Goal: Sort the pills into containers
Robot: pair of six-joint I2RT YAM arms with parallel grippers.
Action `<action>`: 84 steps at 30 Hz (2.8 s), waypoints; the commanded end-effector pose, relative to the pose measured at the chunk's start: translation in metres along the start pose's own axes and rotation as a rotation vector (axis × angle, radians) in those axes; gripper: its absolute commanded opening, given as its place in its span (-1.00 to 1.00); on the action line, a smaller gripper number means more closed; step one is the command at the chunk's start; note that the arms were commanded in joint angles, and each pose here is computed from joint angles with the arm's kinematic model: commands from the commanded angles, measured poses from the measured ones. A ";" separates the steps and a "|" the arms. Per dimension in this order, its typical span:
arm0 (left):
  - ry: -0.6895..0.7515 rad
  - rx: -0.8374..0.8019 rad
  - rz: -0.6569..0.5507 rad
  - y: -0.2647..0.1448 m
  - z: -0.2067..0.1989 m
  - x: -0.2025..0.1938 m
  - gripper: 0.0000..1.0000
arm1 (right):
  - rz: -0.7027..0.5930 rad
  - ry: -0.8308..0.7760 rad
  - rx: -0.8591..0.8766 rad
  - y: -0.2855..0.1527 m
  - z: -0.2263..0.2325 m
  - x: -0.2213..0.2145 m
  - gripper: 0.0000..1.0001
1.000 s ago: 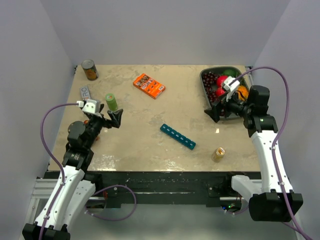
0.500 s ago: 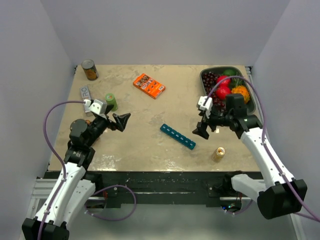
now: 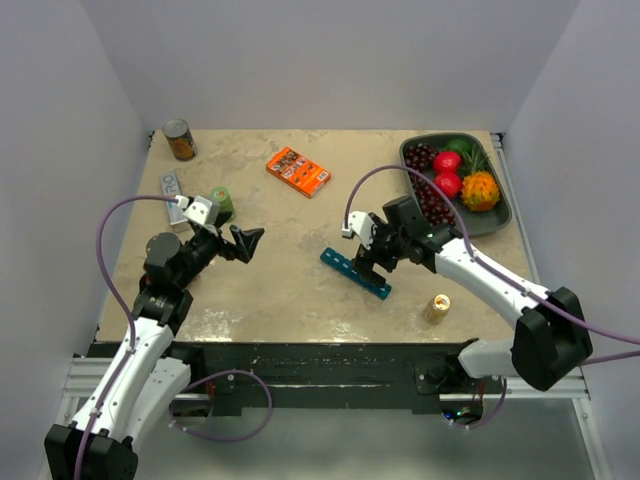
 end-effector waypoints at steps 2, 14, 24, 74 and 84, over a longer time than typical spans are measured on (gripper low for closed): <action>0.031 -0.003 -0.036 0.002 0.000 0.011 0.99 | 0.015 0.036 -0.070 0.017 -0.009 0.007 0.98; 0.035 -0.006 -0.042 0.001 -0.001 0.013 0.99 | 0.167 0.100 -0.070 0.060 -0.005 -0.025 0.92; 0.035 -0.013 -0.041 0.002 -0.001 0.012 0.99 | 0.228 0.100 -0.033 0.069 0.005 -0.039 0.55; -0.763 -0.345 0.270 -0.004 -0.092 -0.089 0.99 | -0.033 -0.102 0.347 0.027 0.058 0.032 -0.69; -0.828 -0.383 0.315 0.014 -0.122 -0.098 0.89 | -0.044 -0.108 0.372 0.024 0.063 0.031 -0.69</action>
Point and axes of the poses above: each gripper's point midway between its finger pads, its own y axis out along the fingers, its own z axis along the line the jaws close on, x = y × z, the point moved 2 cm from there along -y, back along the fingers, and after that the axes turned 4 degrees about y, right-handed, at the moved point
